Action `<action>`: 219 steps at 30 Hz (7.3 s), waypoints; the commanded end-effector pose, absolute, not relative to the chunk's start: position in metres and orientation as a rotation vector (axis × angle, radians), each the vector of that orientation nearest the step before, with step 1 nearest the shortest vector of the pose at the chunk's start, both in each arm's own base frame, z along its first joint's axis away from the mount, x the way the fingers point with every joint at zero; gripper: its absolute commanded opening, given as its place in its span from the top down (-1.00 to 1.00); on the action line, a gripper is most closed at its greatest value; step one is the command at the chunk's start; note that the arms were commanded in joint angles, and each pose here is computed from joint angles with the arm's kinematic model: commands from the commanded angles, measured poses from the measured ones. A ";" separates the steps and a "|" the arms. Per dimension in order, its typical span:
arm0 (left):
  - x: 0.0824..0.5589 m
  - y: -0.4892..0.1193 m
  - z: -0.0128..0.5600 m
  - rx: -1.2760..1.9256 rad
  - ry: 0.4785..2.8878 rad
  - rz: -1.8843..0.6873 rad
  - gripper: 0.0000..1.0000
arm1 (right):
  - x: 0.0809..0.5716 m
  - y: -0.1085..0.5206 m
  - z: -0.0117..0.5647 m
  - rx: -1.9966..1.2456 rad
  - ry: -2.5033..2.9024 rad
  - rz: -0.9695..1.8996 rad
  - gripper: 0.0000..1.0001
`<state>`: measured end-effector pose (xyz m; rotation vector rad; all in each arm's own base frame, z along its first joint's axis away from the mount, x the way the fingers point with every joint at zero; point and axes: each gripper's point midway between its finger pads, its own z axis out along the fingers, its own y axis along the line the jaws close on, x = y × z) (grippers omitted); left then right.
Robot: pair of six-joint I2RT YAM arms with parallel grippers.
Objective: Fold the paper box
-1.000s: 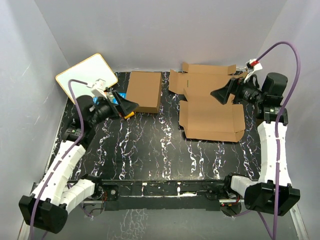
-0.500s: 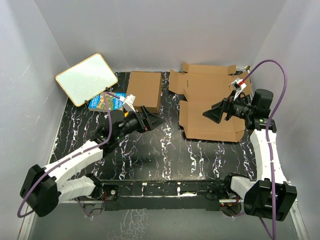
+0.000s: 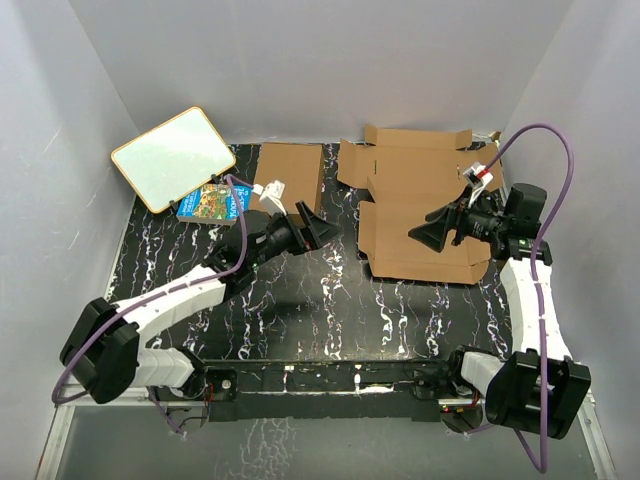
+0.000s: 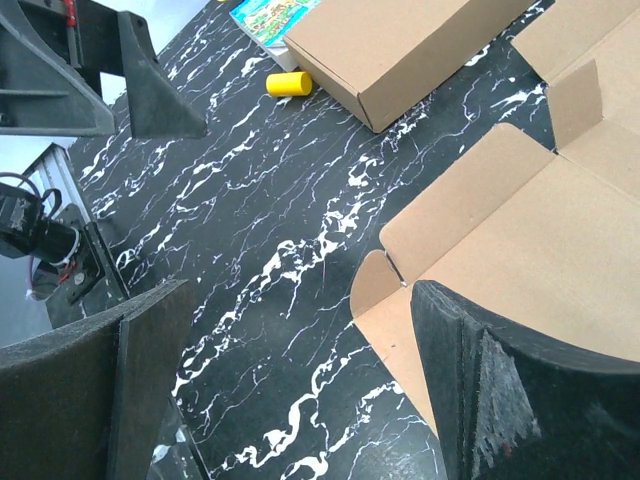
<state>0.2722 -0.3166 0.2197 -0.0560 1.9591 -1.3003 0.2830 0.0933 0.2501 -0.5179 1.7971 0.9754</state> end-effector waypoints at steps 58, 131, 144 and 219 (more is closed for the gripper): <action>0.434 -0.424 0.075 0.194 2.393 -0.978 -0.04 | 0.287 0.082 0.223 -0.610 1.725 0.950 -0.97; 0.235 -0.300 0.161 -0.053 2.121 -0.953 0.90 | 0.277 0.089 0.220 -0.672 1.674 1.002 -0.97; 0.216 -0.273 0.164 0.197 2.043 -0.867 0.32 | 0.273 0.071 0.214 -0.665 1.651 0.950 -0.97; 0.389 -0.152 0.171 -0.044 2.072 -0.906 -0.30 | 0.280 0.062 0.220 -0.660 1.661 0.896 -0.97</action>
